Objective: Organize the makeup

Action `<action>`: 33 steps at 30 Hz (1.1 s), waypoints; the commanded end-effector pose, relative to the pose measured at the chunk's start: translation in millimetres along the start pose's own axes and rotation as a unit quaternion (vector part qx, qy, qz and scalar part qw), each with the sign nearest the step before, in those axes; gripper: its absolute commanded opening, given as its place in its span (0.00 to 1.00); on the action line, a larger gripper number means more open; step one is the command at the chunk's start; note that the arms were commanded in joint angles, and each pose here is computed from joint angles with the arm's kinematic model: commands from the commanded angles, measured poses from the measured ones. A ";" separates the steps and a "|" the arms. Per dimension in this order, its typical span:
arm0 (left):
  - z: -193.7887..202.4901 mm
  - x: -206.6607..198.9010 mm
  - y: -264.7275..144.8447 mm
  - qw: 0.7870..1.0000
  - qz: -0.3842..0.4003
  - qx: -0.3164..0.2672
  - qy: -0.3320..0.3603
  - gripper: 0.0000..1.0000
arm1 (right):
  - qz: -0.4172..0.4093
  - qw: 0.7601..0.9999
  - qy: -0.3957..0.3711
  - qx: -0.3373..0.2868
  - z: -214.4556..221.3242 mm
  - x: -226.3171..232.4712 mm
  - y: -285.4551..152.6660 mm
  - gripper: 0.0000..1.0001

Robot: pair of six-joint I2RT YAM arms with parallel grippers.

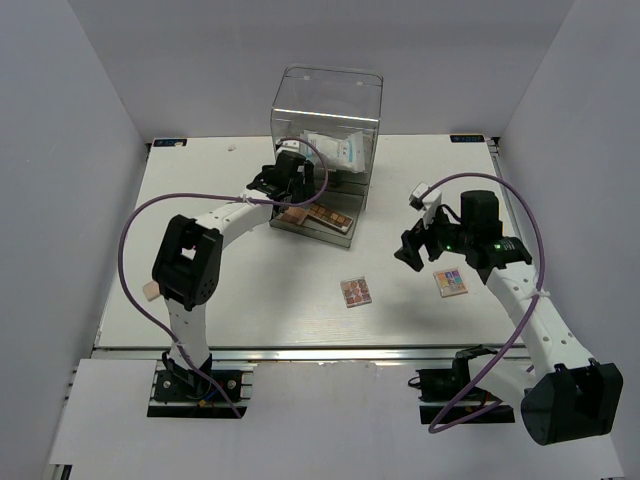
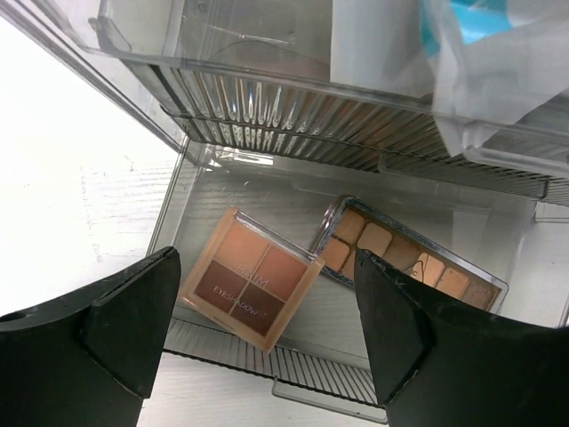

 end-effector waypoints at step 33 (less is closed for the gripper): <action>63.9 151.4 -210.8 0.961 -0.120 -0.090 -0.234 0.98 | 0.022 0.970 0.135 0.201 6.1 92.8 151.0 0.89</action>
Point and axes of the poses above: each gripper's point midway between its finger pads, its own y axis out along the fingers, its own x axis along the line the jaws close on, z = x × y, the point moved 8 cm from there along -y, back along the fingers, and after that the axes turned 13 degrees about -y, right-handed, at the moved point
